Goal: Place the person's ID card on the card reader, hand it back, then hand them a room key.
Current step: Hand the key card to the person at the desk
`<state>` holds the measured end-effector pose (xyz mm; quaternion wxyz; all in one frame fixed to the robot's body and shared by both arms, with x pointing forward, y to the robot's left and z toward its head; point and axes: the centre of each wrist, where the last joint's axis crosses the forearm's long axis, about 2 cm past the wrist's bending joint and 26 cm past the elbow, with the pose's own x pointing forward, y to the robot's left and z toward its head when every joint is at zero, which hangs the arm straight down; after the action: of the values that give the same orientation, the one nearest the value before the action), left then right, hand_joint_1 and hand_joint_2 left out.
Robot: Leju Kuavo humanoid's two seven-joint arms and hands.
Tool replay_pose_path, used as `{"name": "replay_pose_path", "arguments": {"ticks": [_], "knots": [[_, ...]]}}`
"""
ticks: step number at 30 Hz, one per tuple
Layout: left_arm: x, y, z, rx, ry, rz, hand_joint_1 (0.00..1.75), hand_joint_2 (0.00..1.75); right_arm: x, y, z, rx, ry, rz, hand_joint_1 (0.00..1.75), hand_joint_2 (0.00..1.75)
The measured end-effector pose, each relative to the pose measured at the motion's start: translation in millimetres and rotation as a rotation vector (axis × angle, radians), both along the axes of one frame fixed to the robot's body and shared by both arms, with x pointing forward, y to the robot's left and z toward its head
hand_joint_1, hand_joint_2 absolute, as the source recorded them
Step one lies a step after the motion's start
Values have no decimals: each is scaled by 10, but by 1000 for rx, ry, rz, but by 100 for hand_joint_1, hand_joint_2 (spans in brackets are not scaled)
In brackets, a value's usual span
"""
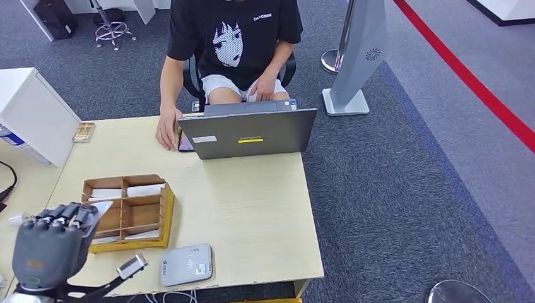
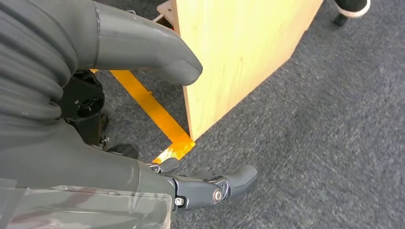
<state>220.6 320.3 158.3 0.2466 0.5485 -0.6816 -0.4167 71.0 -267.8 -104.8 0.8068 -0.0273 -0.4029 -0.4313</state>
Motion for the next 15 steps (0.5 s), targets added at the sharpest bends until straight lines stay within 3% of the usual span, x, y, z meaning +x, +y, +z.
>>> {"name": "replay_pose_path", "arguments": {"ticks": [6,15], "knots": [[556,502,51,37,85,171,175,175,131,13,25,13,-31,25,0,175],[870,784,-116,117,171,265,175,175,263,11,53,3,-86,50,0,175]]}}
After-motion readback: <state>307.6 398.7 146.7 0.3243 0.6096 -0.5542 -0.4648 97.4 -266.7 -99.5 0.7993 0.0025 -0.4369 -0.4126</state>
